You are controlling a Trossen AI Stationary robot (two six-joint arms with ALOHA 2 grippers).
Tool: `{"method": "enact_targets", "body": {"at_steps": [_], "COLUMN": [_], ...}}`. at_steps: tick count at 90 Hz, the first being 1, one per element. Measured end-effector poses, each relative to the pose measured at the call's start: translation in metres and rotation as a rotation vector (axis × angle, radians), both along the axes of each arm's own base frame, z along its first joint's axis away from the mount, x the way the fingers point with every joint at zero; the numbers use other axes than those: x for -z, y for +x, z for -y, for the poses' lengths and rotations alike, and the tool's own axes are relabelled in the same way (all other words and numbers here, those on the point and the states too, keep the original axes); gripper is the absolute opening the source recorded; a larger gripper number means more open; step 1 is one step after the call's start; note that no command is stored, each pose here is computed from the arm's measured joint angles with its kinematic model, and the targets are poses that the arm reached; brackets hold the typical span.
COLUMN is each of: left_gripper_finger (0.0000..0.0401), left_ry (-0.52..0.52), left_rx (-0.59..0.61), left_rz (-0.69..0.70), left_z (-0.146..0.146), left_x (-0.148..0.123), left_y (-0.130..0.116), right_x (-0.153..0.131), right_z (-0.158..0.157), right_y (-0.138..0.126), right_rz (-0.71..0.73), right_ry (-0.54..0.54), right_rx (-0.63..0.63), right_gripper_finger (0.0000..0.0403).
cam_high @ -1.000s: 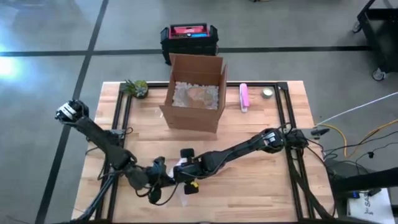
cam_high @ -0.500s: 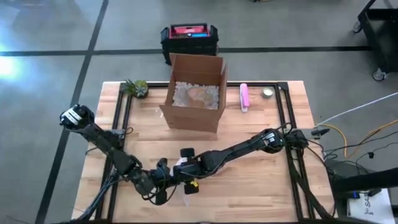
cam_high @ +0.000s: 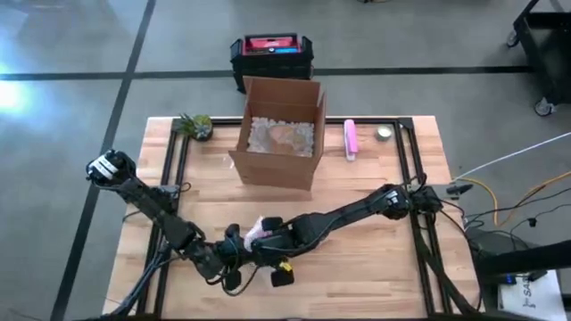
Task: Wrap mug
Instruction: Wrap the orange mug with transparent bubble wrap
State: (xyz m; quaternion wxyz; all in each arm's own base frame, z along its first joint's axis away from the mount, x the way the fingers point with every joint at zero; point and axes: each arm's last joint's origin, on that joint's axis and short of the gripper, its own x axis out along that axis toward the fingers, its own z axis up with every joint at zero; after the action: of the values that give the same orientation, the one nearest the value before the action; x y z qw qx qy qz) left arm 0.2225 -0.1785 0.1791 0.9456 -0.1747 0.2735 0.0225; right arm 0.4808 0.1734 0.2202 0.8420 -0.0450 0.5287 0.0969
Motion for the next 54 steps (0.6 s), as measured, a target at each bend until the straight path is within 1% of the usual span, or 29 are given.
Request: {"method": "enact_targets", "body": {"at_steps": [8,24,41,54], "left_gripper_finger": [0.0,0.0,0.0,0.0], "left_ry": [-0.003,-0.015,-0.044,-0.071], "left_rx": [0.003,0.01,0.031,0.046], "left_rz": [-0.001,0.003,0.013,0.038], "left_z": [0.0,0.001,0.001,-0.001], "left_x": [0.0,0.0,-0.006,-0.016], "left_y": [0.0,0.001,-0.001,-0.004], "right_x": [0.013,0.024,0.028,0.017], "right_z": [0.003,0.012,0.018,0.017], "right_y": [0.003,0.008,0.01,0.008], "right_rz": [-0.014,-0.016,-0.024,-0.007], "right_ry": [-0.042,-0.076,-0.112,-0.118], "right_rx": [0.021,0.025,0.018,0.001], "right_gripper_finger": [0.0002,0.0002,0.0002,0.0002]}}
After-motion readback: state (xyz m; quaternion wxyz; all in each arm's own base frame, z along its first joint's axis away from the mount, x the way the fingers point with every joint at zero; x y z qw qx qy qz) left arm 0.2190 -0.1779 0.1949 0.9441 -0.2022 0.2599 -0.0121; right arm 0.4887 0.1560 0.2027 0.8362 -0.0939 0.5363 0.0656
